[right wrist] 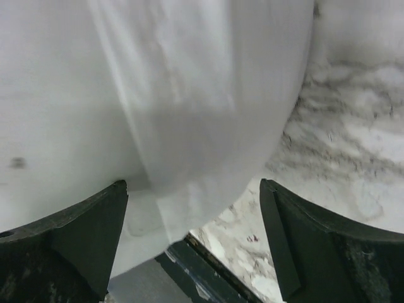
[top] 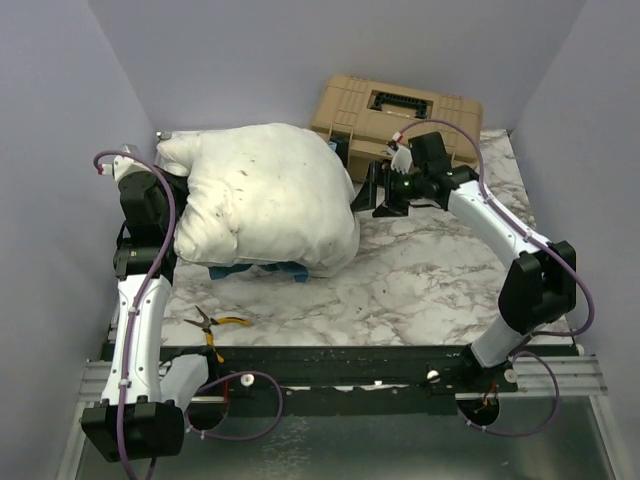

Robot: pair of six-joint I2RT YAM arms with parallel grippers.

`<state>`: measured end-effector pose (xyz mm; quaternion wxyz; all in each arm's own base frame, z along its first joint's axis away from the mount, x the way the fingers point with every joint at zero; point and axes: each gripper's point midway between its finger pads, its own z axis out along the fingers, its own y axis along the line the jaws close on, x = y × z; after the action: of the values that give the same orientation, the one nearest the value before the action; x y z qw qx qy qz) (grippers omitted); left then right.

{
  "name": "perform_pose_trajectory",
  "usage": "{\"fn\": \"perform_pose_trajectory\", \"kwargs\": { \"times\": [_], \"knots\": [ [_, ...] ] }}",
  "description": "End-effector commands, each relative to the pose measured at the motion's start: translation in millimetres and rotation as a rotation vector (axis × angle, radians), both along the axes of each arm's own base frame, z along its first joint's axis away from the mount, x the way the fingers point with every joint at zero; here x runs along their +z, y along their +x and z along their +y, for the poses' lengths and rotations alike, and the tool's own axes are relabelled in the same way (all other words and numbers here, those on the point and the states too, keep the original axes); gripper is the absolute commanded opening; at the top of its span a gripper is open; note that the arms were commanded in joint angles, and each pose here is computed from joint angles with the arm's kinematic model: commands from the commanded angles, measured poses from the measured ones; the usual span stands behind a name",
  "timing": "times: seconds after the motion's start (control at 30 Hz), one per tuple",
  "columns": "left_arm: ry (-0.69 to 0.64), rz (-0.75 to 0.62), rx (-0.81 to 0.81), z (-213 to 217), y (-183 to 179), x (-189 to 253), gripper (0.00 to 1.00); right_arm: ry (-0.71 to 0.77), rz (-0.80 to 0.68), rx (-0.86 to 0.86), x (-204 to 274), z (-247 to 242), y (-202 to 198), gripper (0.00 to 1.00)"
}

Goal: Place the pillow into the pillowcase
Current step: Stuff the pillow into the pillowcase.

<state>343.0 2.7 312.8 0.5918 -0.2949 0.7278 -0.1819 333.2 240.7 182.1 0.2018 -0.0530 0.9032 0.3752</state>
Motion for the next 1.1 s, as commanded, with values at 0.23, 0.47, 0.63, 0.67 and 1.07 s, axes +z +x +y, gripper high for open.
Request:
{"fn": "perform_pose_trajectory", "kwargs": {
  "times": [0.23,0.47,0.63,0.67,1.07],
  "knots": [
    [0.095,0.068,-0.001,8.2,-11.7,-15.9,0.0,-0.002,-0.155,0.003,34.6,26.3,50.9,0.82],
    [0.073,0.048,-0.015,3.8,-12.0,-8.5,0.0,-0.151,-0.174,0.007,2.2,39.6,72.0,0.56],
    [0.048,-0.007,-0.062,-6.4,-12.5,10.3,0.0,-0.258,-0.22,-0.024,9.0,31.3,85.2,0.01],
    [0.048,-0.028,-0.069,-7.8,-12.8,17.7,0.0,-0.262,-0.245,-0.027,19.0,29.5,86.6,0.0],
    [0.073,-0.175,-0.075,-8.7,-10.8,86.6,0.0,0.353,-0.677,0.261,295.8,56.0,-32.0,0.0]
  ]
}}
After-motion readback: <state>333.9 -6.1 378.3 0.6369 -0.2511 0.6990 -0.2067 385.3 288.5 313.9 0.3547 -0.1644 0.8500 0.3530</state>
